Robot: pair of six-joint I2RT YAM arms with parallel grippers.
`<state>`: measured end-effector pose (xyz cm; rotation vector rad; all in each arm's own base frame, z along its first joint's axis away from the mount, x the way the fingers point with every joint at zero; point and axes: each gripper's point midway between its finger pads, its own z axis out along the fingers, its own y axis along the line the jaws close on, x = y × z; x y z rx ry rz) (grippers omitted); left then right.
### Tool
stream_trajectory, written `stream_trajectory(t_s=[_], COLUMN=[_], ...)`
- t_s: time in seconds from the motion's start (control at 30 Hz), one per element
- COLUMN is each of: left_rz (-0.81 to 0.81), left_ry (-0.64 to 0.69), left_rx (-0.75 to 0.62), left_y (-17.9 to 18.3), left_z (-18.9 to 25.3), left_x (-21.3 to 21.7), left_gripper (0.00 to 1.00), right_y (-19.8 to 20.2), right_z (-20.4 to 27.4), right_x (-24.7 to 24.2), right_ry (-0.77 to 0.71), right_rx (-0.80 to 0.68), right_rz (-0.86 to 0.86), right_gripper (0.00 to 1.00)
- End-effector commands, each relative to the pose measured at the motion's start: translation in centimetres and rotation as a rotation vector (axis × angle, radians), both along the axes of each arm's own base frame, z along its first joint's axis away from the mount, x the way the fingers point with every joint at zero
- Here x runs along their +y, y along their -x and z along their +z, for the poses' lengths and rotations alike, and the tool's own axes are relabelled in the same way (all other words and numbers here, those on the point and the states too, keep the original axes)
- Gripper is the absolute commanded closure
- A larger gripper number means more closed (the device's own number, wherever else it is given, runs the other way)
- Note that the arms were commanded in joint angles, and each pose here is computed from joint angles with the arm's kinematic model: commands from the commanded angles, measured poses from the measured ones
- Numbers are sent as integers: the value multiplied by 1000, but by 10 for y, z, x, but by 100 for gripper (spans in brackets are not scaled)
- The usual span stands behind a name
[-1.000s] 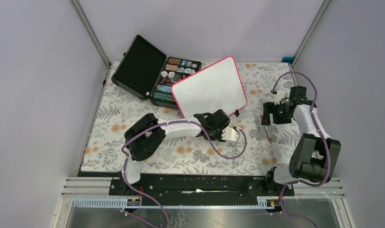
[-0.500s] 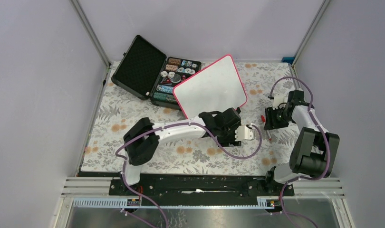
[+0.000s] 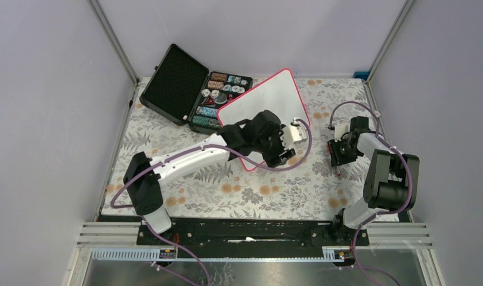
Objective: Write a sentence on the whiteboard
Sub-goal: Open the whiteboard marker at the center of the board.
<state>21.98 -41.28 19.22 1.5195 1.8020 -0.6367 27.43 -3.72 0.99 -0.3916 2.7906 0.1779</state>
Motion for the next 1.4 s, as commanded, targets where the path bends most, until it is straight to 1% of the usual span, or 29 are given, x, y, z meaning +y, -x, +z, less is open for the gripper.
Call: stream_trajectory(t_s=[0.0, 0.07, 0.1, 0.2, 0.23, 0.3, 0.37, 0.4, 0.5, 0.6, 0.7, 0.77, 0.83, 0.9, 0.97, 1.07, 1.17, 1.23, 1.37], left_rz=[126, 179, 198, 235, 239, 245, 257, 252, 240, 208, 109, 93, 96, 104, 110, 129, 119, 101, 84], left_ry=[135, 156, 169, 213, 228, 253, 267, 274, 291, 302, 309, 337, 358, 367, 374, 399, 401, 398, 402], left_rx=[15, 25, 31, 70, 83, 103, 117, 118, 109, 106, 138, 192, 255, 331, 404, 479, 569, 643, 712], left_y=[-20, -28, -31, -35, -35, -37, -41, -41, -40, -37, -25, -21, -18, -11, -3, 6, 18, 26, 31], left_z=[38, 46, 51, 67, 73, 82, 89, 94, 109, 123, 133, 138, 137, 133, 131, 129, 119, 112, 107], left_x=[10, 17, 20, 31, 34, 44, 55, 61, 76, 88, 99, 105, 109, 109, 108, 108, 108, 106, 103], left_gripper=[40, 35, 31, 17, 13, 10, 8, 8, 7, 1, 1, 1, 2, 5, 9, 11, 12, 14, 19], right_y=[-3, -2, -2, -3, -6, -11, -18, -16, -17, -6, 14, 29, 44, 60, 72, 87, 97, 101, 106], right_z=[-11, -14, -15, -10, -4, 12, 40, 57, 115, 167, 208, 227, 237, 241, 241, 239, 239, 237, 237], right_x=[-4, -2, -1, 2, 4, 9, 20, 30, 66, 110, 151, 175, 194, 211, 222, 232, 241, 244, 250], right_ry=[92, 95, 91, 72, 64, 36, -22, -73, -220, -338, -484, -537, -557, -563, -557, -529, -508, -504, -500], right_rx=[-10, -6, -3, -10, -24, -50, -95, -103, -191, -256, -272, -274, -278, -281, -280, -277, -284, -271, -265], right_rz=[30, 33, 30, 34, 36, 49, 64, 83, 170, 290, 404, 491, 571, 640, 691, 759, 806, 830, 874], right_gripper=[59, 64, 72, 95, 100, 100, 100, 100, 100, 100, 100, 100, 100, 100, 100, 100, 100, 100, 100])
